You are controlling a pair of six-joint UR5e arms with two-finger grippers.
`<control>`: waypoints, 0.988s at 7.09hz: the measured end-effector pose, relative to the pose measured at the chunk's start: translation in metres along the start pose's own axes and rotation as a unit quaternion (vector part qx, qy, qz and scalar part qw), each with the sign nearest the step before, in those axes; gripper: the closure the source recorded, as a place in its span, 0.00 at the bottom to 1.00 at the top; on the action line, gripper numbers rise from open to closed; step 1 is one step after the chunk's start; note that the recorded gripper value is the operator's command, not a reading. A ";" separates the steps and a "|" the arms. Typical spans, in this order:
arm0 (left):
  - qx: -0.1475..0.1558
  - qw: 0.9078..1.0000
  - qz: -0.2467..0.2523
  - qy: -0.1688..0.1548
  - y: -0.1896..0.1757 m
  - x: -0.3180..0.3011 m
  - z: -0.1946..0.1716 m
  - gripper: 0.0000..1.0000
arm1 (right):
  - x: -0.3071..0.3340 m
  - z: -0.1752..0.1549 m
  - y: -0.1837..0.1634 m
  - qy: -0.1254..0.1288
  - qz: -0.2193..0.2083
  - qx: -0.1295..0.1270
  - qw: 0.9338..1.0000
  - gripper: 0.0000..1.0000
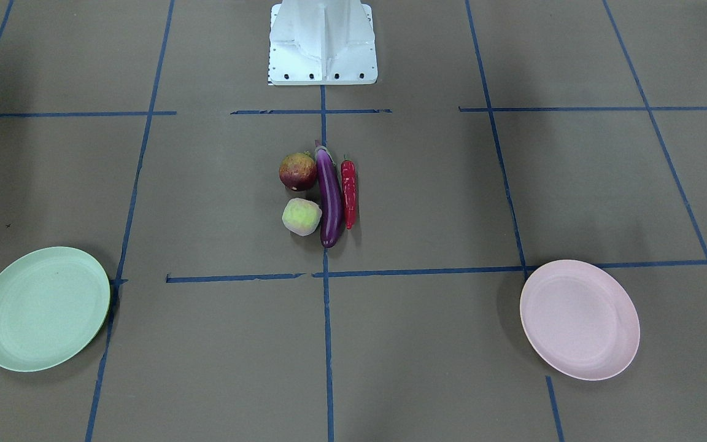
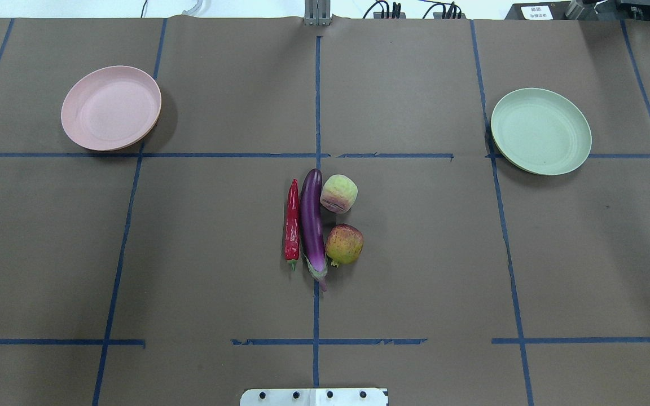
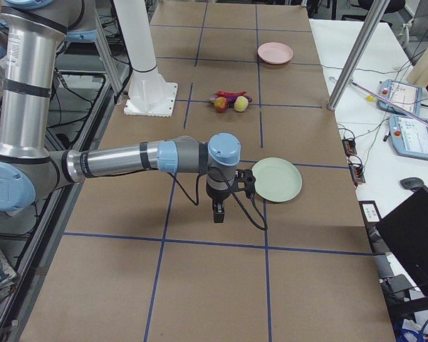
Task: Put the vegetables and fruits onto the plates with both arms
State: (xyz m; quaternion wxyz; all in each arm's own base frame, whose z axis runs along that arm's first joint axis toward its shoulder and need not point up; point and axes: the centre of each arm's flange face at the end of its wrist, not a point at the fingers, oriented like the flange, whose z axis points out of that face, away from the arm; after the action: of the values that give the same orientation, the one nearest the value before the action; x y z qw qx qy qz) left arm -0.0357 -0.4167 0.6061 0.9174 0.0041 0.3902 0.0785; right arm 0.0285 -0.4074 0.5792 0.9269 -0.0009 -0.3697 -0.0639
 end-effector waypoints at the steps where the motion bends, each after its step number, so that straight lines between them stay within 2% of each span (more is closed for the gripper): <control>1: 0.000 1.000 0.000 0.000 0.001 0.000 0.000 0.00 | -0.001 -0.001 0.000 0.000 -0.001 0.001 1.000 0.00; 5: -0.003 1.000 -0.002 0.000 0.005 -0.002 0.003 0.00 | -0.005 -0.004 -0.003 0.000 -0.008 0.006 1.000 0.00; 7: -0.006 1.000 -0.006 0.001 0.008 -0.004 0.005 0.00 | -0.010 -0.006 -0.006 -0.001 -0.027 0.023 0.999 0.00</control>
State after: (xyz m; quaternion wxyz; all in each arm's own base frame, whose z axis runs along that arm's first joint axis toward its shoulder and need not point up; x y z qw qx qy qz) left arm -0.0359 -0.4093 0.6130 0.9176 -0.0038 0.3902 0.0757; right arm 0.0247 -0.4126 0.5675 0.9244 0.0301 -0.3716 -0.0801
